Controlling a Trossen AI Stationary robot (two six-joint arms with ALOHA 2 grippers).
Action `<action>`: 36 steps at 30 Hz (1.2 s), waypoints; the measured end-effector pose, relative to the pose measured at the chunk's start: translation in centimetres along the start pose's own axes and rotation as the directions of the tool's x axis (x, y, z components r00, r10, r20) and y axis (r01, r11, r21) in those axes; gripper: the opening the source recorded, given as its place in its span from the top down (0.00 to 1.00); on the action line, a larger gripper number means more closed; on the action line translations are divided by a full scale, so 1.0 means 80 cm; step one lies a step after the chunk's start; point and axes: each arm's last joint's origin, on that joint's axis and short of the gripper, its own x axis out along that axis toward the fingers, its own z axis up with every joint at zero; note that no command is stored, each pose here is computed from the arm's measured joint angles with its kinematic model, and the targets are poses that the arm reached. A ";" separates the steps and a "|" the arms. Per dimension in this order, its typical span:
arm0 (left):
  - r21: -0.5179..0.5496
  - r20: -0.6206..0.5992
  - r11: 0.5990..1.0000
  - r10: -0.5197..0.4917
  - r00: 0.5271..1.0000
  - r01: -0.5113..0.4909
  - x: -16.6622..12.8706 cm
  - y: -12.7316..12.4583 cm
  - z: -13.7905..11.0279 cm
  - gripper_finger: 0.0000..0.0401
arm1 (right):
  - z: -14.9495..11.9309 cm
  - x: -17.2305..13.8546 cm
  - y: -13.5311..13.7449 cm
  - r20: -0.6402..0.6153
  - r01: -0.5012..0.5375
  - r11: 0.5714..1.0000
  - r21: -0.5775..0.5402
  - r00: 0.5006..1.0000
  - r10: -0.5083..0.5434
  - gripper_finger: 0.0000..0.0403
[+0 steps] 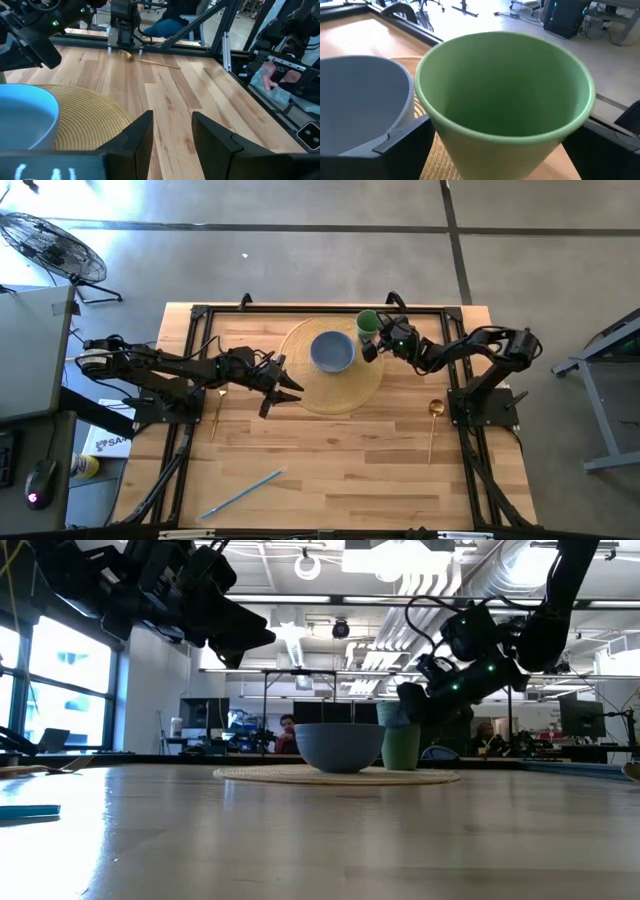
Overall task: Pick & Place Utensil
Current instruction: Put the green cup on the brown placemat to the top right of the blue bowl, then put the gold spoon into the blue bowl
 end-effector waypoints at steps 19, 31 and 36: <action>-0.015 -0.018 1.000 -0.004 1.000 0.004 0.000 0.000 -0.002 0.67 | -0.021 -0.008 -0.006 -0.218 0.037 0.999 -0.001 0.975 -0.036 0.01; -0.018 -0.025 1.000 -0.002 1.000 0.002 0.000 0.000 -0.003 0.67 | 0.012 -0.066 -0.003 -0.374 0.143 0.976 0.164 0.924 -0.073 0.03; -0.020 -0.030 1.000 -0.002 1.000 0.001 0.000 0.000 -0.004 0.67 | 0.043 -0.099 0.020 -0.481 0.177 0.957 0.229 0.875 -0.047 0.09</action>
